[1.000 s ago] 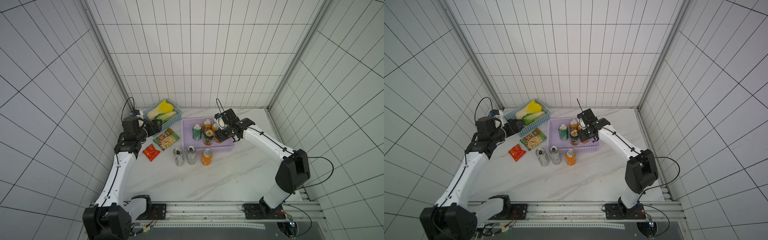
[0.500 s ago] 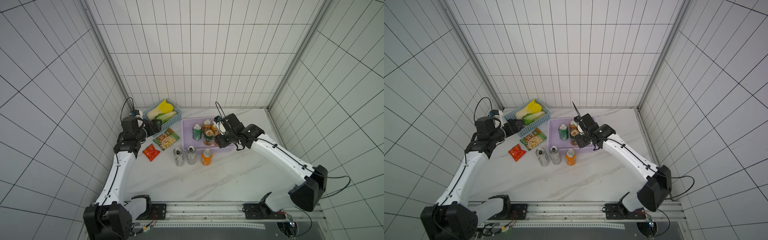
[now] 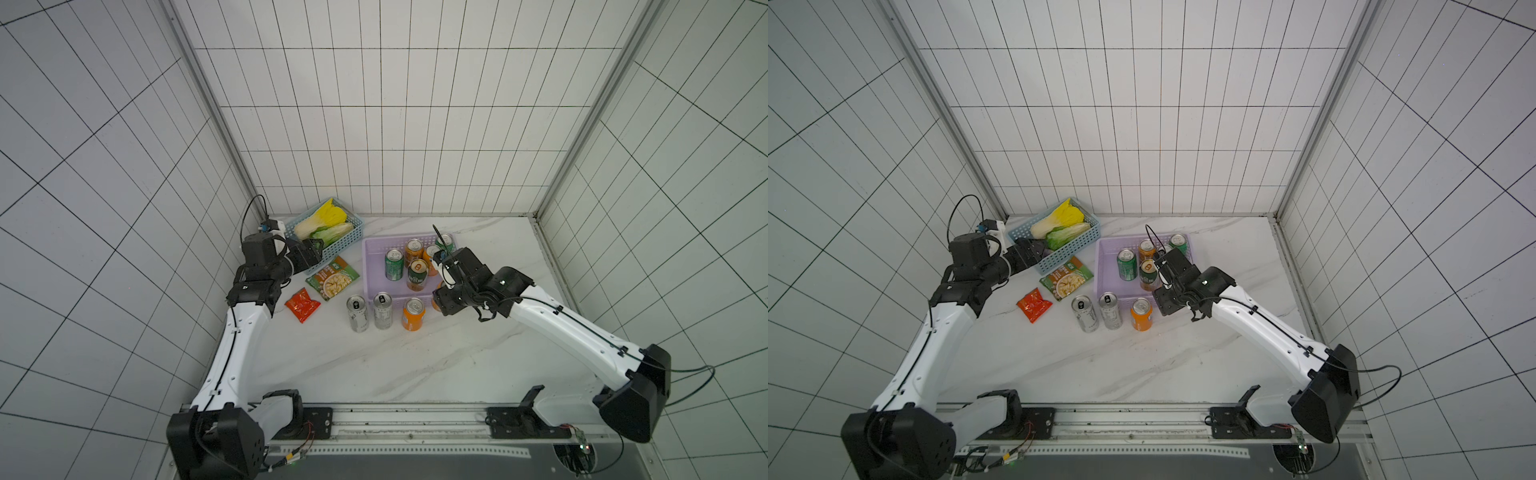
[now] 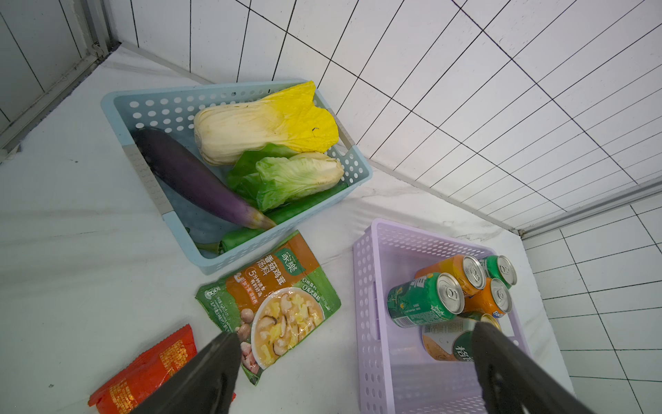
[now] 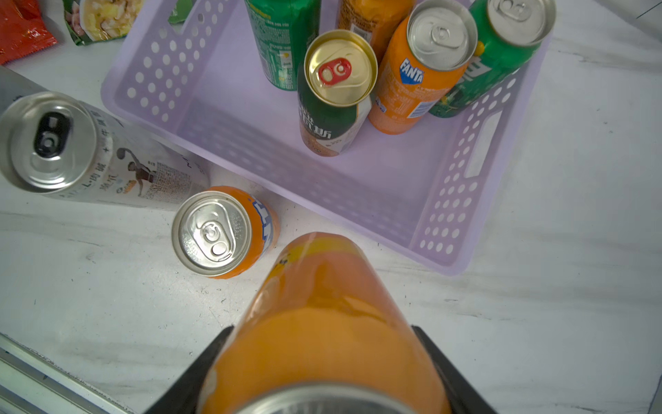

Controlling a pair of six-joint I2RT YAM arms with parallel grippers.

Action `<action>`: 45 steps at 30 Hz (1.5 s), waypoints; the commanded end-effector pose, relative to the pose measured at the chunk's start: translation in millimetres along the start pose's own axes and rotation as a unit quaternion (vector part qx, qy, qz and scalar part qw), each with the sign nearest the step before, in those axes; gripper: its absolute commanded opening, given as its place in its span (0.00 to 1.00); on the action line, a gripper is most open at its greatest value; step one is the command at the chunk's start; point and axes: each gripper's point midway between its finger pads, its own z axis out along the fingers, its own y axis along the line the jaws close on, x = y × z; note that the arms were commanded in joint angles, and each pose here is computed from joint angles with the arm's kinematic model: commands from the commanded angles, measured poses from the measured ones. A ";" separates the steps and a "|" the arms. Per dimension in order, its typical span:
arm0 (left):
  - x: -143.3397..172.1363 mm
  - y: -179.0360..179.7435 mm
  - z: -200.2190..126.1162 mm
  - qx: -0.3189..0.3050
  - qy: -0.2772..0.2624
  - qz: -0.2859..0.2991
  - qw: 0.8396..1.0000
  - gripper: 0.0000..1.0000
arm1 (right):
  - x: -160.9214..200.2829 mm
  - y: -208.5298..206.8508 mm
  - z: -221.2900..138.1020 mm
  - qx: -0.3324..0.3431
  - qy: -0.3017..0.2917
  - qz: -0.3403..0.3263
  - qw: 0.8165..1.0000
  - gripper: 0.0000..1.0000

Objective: Take out the drinks from the basket
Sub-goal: Place the drink at the center of the board.

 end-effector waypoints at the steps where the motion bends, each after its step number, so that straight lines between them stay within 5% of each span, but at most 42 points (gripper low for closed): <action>1: -6.1 -1.3 -1.4 0.004 -0.010 0.002 1.000 0.98 | -5.5 1.7 -1.5 0.002 -0.032 0.019 0.999 0.67; 45: -5.2 2.0 0.8 0.002 -0.006 -0.001 1.000 0.98 | 44.5 1.9 87.0 0.018 0.031 0.050 0.998 0.69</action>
